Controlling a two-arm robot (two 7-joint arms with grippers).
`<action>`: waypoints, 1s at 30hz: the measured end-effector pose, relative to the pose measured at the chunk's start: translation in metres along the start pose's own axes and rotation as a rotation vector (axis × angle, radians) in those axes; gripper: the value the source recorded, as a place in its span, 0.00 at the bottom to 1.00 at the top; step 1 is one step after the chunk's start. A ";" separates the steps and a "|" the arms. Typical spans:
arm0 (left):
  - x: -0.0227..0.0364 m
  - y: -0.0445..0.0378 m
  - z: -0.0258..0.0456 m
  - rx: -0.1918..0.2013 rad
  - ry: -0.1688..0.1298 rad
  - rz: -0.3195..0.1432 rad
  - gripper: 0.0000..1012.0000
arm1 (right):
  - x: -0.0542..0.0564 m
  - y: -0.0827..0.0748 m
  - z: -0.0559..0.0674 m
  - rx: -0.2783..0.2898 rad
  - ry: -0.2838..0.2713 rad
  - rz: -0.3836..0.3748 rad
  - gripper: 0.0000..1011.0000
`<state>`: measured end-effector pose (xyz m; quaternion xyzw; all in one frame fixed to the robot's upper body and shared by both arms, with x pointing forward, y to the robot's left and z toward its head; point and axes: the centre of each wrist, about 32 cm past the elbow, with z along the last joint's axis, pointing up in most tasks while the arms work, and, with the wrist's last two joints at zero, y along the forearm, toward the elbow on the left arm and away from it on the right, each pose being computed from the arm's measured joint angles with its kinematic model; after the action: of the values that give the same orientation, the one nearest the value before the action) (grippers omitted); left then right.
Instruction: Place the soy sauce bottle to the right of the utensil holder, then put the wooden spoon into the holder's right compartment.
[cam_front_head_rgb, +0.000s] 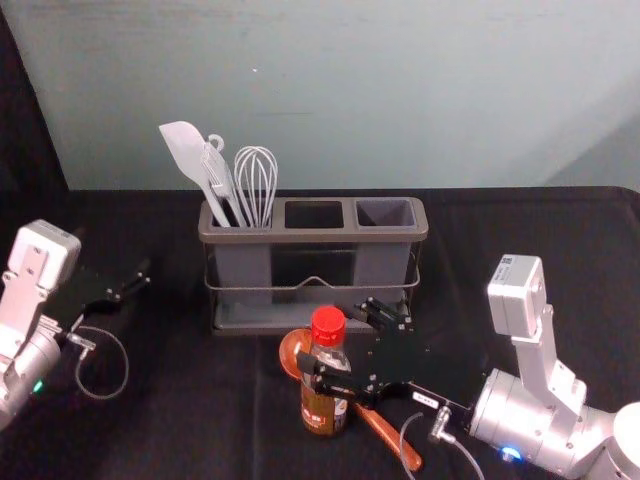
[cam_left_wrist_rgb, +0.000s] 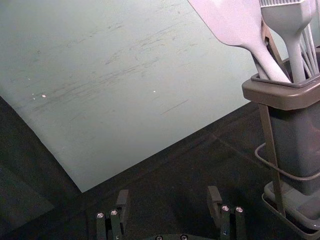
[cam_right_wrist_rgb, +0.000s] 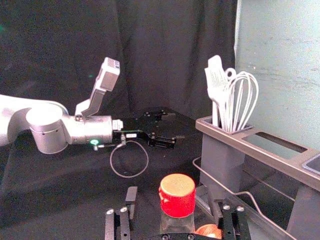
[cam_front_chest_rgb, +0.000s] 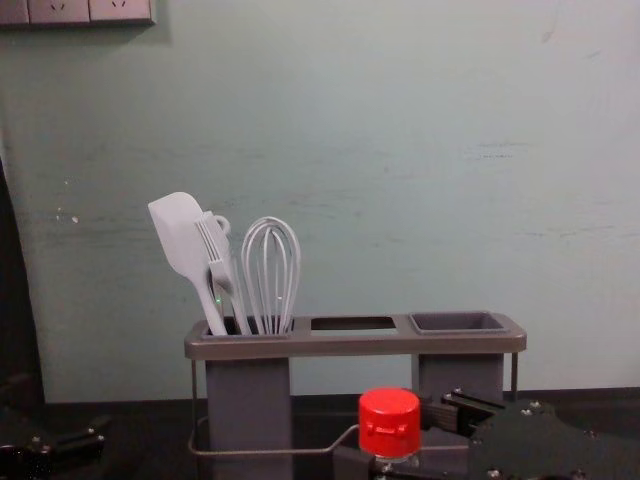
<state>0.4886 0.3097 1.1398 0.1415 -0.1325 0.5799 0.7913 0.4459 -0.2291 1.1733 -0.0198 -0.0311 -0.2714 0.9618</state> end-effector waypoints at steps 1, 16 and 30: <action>0.0000 0.0000 0.0000 0.000 0.000 0.000 1.00 | 0.000 0.000 0.000 0.001 0.000 0.000 0.88; 0.0000 0.0000 0.0000 0.000 0.000 0.000 1.00 | 0.000 -0.001 0.000 0.002 0.000 0.001 0.44; 0.0000 0.0000 0.0000 0.000 0.000 0.000 1.00 | 0.000 -0.002 0.000 0.007 0.002 0.000 0.38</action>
<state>0.4886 0.3096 1.1398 0.1414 -0.1325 0.5799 0.7913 0.4444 -0.2309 1.1736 -0.0160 -0.0314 -0.2715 0.9618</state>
